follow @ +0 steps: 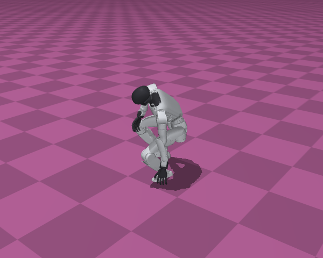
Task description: Sport exercise
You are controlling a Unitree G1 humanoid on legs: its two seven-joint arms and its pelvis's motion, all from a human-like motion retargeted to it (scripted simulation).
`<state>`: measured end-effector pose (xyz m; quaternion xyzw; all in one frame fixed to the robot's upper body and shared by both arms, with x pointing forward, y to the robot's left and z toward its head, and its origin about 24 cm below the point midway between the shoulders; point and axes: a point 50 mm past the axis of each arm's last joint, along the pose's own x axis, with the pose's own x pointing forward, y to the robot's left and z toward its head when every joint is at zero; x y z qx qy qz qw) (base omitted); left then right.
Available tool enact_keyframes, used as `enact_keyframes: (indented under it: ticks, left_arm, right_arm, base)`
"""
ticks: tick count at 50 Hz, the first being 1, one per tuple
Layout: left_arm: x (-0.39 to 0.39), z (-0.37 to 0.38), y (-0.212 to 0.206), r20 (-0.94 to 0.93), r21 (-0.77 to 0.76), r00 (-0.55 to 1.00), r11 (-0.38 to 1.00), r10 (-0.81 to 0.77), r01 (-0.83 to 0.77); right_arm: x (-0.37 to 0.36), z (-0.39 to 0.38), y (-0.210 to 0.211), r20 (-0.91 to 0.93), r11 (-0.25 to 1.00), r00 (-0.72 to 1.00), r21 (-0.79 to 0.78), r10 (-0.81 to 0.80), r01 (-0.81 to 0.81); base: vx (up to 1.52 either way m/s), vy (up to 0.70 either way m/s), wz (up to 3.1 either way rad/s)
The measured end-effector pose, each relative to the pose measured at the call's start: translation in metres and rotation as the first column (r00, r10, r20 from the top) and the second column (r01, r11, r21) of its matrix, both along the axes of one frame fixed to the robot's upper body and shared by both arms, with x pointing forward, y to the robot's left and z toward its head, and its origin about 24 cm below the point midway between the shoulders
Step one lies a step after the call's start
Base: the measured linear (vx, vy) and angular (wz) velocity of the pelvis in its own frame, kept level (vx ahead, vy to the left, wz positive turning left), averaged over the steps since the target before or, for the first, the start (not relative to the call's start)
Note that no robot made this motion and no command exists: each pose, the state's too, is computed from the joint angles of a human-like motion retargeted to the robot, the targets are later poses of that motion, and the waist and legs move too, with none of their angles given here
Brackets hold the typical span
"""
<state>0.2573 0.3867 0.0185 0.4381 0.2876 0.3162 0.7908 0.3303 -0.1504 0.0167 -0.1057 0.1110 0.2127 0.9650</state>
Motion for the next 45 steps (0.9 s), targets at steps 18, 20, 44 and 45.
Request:
enact_keyframes:
  ticks: [18, 20, 44, 45]
  left_arm:
    - [-0.127, -0.107, -0.020, -0.309, -0.496, 0.932, 0.868, -0.187, 0.010]
    - [-0.113, -0.110, -0.034, -0.209, -0.570, 0.961, 0.821, -0.184, 0.033]
    - [-0.189, -0.173, -0.162, -0.129, -0.906, 0.981, 0.420, -0.143, -0.058]
    - [-0.188, -0.173, -0.163, -0.124, -0.907, 0.982, 0.417, -0.142, -0.054]
  right_arm:
    - [-0.032, 0.077, -0.070, 0.367, 0.690, 0.837, -0.724, 0.405, -0.016]
    - [-0.040, 0.047, -0.084, 0.280, 0.687, 0.904, -0.726, 0.323, -0.020]
    - [-0.159, -0.142, -0.050, -0.436, 0.951, 0.856, -0.250, -0.277, 0.180]
    - [-0.164, -0.145, -0.050, -0.455, 0.950, 0.843, -0.248, -0.287, 0.190]
  base:
    - [0.14, -0.38, 0.42]
    - [0.22, 0.09, 0.26]
    - [0.59, 0.10, -0.03]
    - [0.83, -0.08, -0.39]
